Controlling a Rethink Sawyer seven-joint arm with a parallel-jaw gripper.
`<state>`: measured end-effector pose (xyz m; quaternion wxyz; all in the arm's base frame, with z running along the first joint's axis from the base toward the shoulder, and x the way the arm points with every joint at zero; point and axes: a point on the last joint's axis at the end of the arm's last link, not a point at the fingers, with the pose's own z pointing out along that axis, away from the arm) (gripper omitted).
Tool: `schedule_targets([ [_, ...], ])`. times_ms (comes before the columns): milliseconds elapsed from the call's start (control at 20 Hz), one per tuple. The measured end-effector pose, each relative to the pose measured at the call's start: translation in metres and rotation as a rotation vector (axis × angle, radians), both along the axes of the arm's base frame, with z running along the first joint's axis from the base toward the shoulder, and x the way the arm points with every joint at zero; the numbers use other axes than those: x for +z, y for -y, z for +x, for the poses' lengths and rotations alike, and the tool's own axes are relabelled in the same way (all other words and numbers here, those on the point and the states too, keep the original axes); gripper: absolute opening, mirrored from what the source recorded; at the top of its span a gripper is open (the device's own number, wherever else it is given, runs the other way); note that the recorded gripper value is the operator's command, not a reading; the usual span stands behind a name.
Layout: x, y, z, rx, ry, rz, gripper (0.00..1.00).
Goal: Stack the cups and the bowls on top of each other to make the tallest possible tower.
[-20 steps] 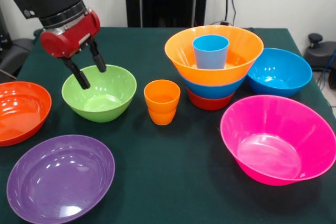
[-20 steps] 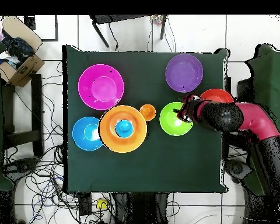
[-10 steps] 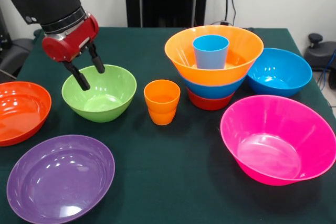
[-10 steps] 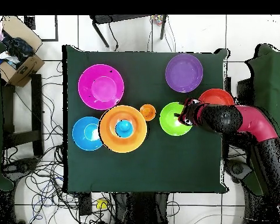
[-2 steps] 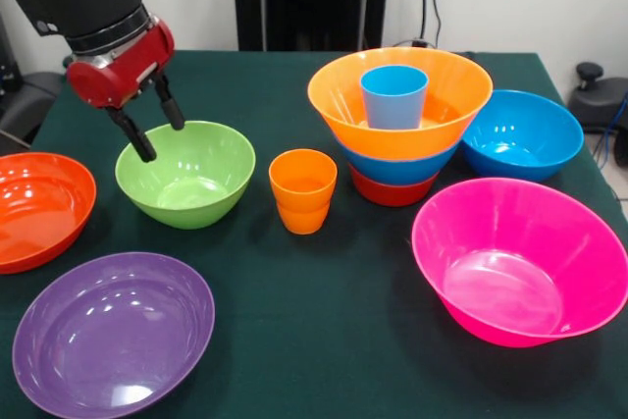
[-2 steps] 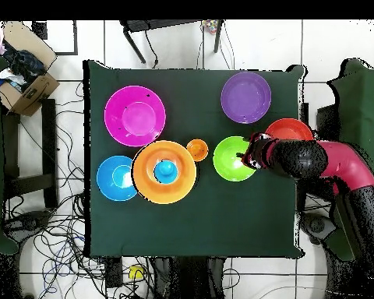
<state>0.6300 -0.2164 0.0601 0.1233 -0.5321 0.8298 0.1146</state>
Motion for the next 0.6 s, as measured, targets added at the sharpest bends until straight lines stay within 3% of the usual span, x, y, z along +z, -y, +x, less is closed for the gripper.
schedule_targets([
  [600,0.0069,0.0102,-0.0085,0.001,-0.01,-0.02,1.0],
])
